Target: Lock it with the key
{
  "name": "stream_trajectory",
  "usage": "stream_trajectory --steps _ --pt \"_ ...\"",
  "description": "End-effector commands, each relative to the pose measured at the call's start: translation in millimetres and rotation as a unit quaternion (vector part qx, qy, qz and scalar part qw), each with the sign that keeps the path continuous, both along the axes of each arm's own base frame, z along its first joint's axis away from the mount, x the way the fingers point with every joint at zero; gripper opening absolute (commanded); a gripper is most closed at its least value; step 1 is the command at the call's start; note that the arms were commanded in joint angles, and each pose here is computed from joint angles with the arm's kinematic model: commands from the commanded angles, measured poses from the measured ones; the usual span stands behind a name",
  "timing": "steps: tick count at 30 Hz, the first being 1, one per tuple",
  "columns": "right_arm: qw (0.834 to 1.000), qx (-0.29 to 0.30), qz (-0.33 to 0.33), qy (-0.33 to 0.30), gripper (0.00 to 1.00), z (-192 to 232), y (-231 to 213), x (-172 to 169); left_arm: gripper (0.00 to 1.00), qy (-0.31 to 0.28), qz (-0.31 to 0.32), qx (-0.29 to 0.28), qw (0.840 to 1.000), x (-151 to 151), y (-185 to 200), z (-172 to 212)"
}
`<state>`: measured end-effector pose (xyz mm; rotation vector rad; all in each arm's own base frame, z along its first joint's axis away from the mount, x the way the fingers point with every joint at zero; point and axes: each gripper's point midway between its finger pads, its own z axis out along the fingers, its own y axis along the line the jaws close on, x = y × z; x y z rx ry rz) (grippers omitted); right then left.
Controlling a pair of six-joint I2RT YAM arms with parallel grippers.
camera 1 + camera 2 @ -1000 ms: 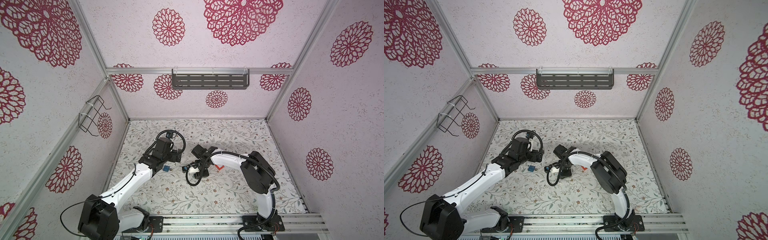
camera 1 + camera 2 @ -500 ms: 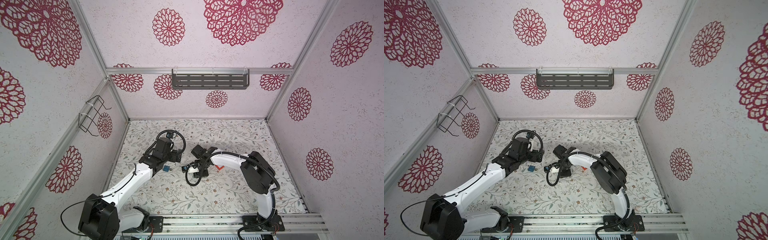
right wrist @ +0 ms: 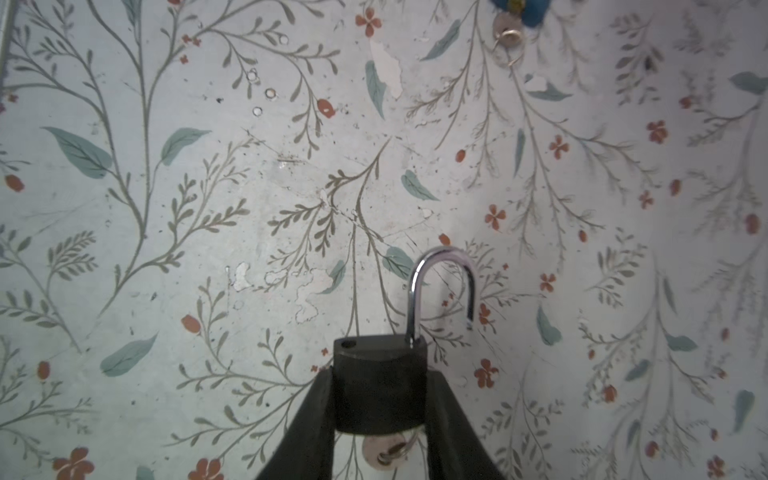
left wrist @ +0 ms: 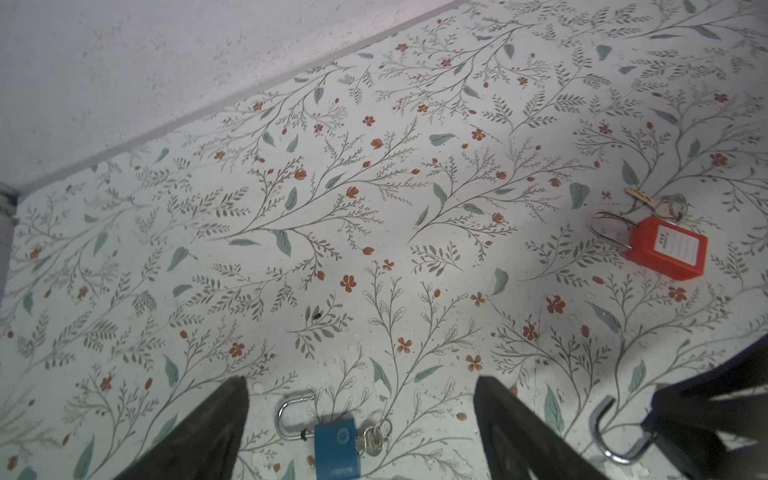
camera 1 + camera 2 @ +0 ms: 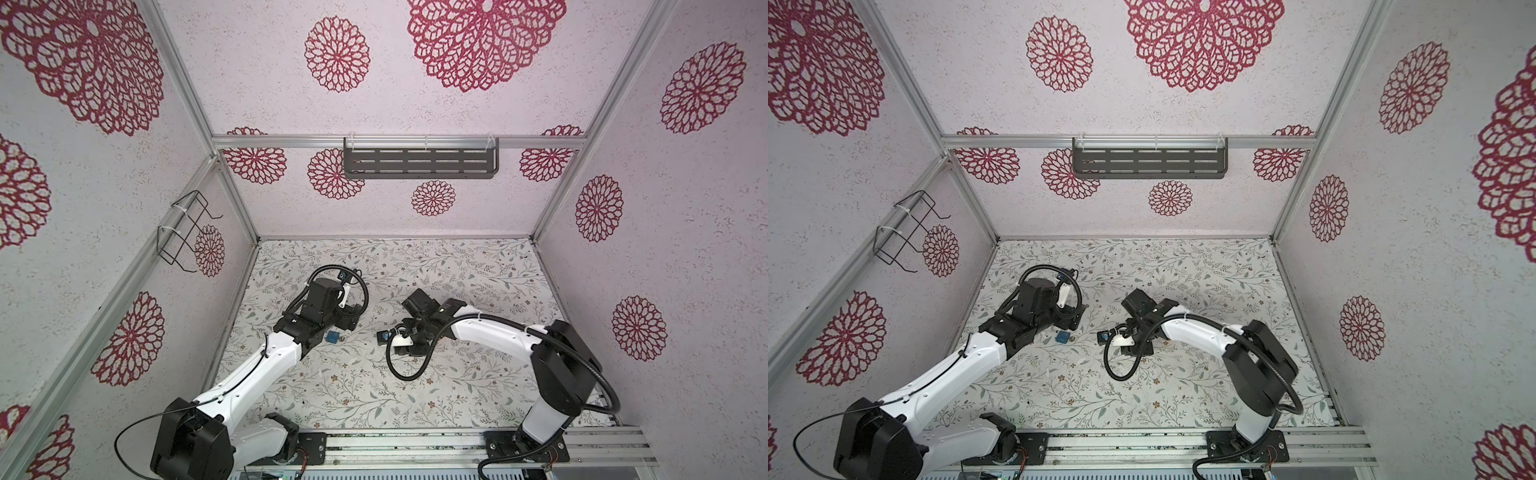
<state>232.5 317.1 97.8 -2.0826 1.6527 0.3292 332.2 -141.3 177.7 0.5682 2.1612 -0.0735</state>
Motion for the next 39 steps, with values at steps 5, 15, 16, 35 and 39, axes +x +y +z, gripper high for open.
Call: stream_trajectory --steps 5,15,16,35,39 --pt "0.998 0.05 -0.032 -0.032 0.24 43 -27 9 0.62 -0.113 -0.244 0.025 0.963 -38 -44 25" --pt "0.996 0.083 -0.017 0.003 0.23 74 -37 -20 0.5 -0.161 -0.456 0.094 0.87 -90 -89 12" --pt "0.996 0.085 -0.017 0.007 0.23 76 -37 -21 0.49 -0.167 -0.467 0.108 0.862 -92 -92 8" --pt "0.994 0.092 -0.022 0.053 0.24 86 -40 -26 0.49 -0.293 -0.508 0.253 0.77 -90 -121 -3" --pt "0.994 0.096 -0.021 0.057 0.24 88 -39 -27 0.47 -0.309 -0.508 0.256 0.762 -88 -129 0"
